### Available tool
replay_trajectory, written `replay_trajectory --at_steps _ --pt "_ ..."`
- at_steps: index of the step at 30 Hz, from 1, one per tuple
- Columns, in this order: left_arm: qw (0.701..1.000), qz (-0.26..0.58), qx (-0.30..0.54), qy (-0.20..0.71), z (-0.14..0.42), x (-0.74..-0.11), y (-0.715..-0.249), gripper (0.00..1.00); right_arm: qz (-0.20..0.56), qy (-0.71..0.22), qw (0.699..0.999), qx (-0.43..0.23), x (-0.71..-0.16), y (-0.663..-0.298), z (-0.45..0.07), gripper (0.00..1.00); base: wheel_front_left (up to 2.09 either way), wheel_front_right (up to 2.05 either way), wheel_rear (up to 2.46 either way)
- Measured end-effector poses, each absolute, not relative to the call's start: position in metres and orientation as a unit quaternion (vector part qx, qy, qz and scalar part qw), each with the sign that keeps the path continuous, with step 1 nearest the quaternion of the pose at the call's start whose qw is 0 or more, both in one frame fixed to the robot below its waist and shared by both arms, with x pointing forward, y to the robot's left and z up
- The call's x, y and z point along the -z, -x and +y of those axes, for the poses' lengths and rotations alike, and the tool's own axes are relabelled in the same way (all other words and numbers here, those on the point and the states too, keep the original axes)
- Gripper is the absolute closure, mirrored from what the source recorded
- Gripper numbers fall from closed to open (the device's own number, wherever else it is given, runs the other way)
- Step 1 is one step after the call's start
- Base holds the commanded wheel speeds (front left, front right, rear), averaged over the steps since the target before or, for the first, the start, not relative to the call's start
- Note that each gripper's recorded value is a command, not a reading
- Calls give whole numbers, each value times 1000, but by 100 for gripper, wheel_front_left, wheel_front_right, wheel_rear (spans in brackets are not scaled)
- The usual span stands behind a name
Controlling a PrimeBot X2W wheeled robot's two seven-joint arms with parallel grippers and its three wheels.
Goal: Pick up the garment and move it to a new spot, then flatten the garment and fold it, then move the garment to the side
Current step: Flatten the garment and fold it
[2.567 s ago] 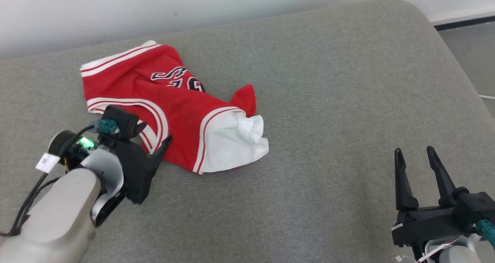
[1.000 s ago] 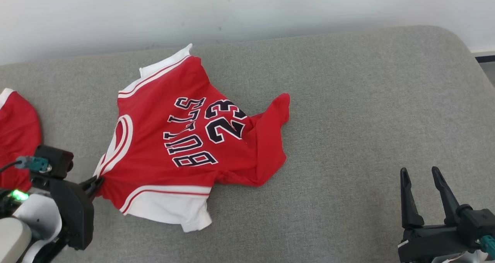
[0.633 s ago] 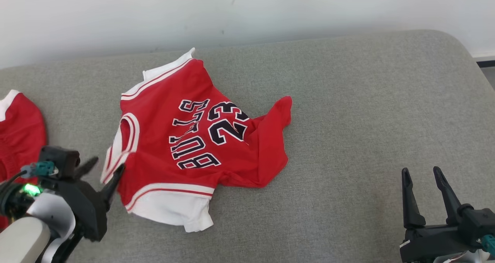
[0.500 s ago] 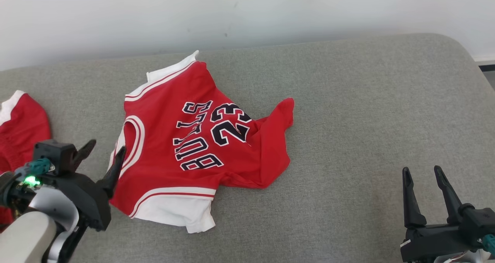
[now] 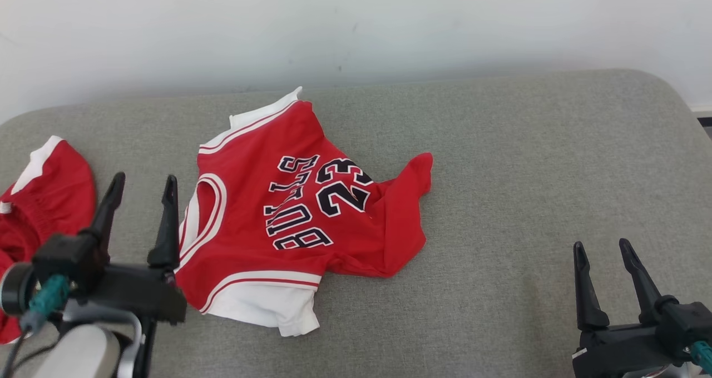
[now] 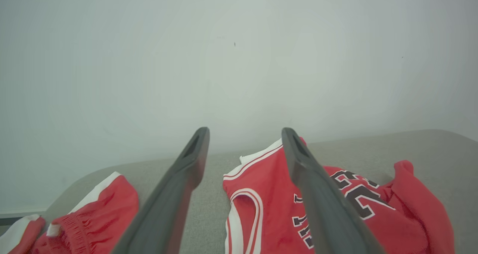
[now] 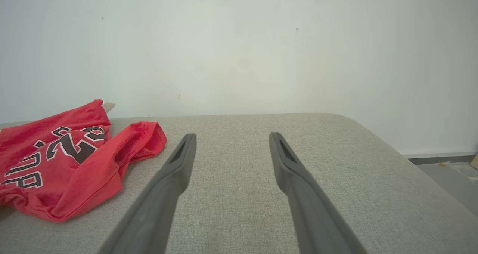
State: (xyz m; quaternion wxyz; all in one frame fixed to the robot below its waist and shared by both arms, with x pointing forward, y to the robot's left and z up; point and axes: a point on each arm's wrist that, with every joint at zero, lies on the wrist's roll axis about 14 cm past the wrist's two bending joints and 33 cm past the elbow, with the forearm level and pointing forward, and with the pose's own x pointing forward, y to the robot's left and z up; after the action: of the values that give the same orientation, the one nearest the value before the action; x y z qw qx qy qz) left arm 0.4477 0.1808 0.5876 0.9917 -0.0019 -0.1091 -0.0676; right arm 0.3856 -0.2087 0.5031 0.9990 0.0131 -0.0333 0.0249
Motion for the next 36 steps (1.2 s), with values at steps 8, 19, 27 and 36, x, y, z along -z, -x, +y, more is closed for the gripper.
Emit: replay_trajectory --at_steps 8,19,27,36 --pt "991 -133 26 19 190 -583 -412 0 -44 -12 998 -44 -511 -387 -197 0 0 0 0" --pt "991 -122 -27 35 211 -563 -382 0 -47 -15 997 -59 -513 -383 -187 0 0 0 0" --pt "995 -89 -39 30 212 -537 -367 0 -28 -25 997 -63 -500 -380 -183 0 0 0 0" --pt "996 -77 -40 28 211 -528 -370 0 -12 -37 997 -69 -489 -385 -178 0 0 0 0"
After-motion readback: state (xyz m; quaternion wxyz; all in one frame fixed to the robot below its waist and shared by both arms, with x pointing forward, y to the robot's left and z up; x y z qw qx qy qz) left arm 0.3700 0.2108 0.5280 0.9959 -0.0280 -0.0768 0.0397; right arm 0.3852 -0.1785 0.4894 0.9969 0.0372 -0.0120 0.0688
